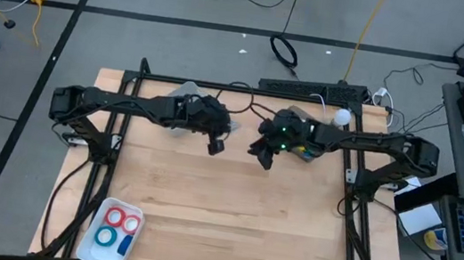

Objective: Pick and place Stapler, Stapler remover, tape
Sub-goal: Put the light blue staple remover into the grey bin

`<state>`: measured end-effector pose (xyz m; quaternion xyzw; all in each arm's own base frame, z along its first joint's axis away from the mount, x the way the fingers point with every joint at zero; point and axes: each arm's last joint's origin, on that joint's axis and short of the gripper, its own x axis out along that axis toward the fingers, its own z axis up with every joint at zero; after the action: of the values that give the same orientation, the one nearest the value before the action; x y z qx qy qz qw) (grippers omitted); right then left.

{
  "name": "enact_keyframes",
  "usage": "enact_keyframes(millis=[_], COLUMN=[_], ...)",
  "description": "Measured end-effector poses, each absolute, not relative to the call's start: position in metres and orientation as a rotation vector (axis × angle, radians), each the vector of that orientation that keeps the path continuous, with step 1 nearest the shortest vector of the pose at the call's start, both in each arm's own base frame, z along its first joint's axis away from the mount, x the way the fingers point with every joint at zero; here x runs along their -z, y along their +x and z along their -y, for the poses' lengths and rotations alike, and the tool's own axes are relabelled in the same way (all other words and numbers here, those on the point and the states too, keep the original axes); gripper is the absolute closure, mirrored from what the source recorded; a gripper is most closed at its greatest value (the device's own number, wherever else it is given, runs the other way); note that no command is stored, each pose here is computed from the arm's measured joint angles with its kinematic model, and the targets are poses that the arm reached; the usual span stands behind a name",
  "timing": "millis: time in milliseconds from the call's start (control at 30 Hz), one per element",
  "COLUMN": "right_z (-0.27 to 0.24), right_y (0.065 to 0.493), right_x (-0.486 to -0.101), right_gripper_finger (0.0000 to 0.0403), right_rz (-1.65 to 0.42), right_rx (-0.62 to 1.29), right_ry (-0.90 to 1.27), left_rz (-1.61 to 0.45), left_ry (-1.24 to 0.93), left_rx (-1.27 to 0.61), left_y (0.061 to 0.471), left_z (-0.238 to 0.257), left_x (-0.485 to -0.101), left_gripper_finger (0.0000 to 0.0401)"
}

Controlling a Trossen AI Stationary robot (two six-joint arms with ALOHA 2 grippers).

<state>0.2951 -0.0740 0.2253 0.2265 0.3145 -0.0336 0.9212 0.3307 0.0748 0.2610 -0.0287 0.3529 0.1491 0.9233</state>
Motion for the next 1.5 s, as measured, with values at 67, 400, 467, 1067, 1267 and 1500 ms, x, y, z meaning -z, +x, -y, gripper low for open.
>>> enact_keyframes(millis=[67, 400, 467, 1067, 1267, 1500], right_z=[0.074, 0.075, 0.076, 0.078, 0.078, 0.078], right_y=[0.291, 0.287, 0.288, 0.29, 0.291, 0.291], right_x=[-0.221, -0.219, -0.22, -0.223, -0.224, -0.224], right_gripper_finger=[0.027, 0.0246, 0.0248, 0.0247, 0.0251, 0.0252], right_rz=[-0.709, -0.74, -0.733, -0.69, -0.675, -0.675], right_rx=[0.067, 0.077, 0.075, 0.082, 0.081, 0.082], right_ry=[0.489, 0.5, 0.498, 0.504, 0.5, 0.5], left_rz=[-0.798, -1.16, -1.191, -1.369, -1.333, -1.322], left_ry=[-0.023, -0.136, -0.202, -0.448, -0.424, -0.428], left_rx=[-0.392, -0.796, -0.817, -0.788, -0.783, -0.79], left_y=[0.323, 0.27, 0.263, 0.258, 0.261, 0.261], left_z=[-0.078, -0.133, -0.147, -0.199, -0.201, -0.203], left_x=[-0.259, -0.24, -0.234, -0.167, -0.168, -0.168], left_gripper_finger=[0.0383, 0.0383, 0.0383, 0.0372, 0.0336, 0.0316])
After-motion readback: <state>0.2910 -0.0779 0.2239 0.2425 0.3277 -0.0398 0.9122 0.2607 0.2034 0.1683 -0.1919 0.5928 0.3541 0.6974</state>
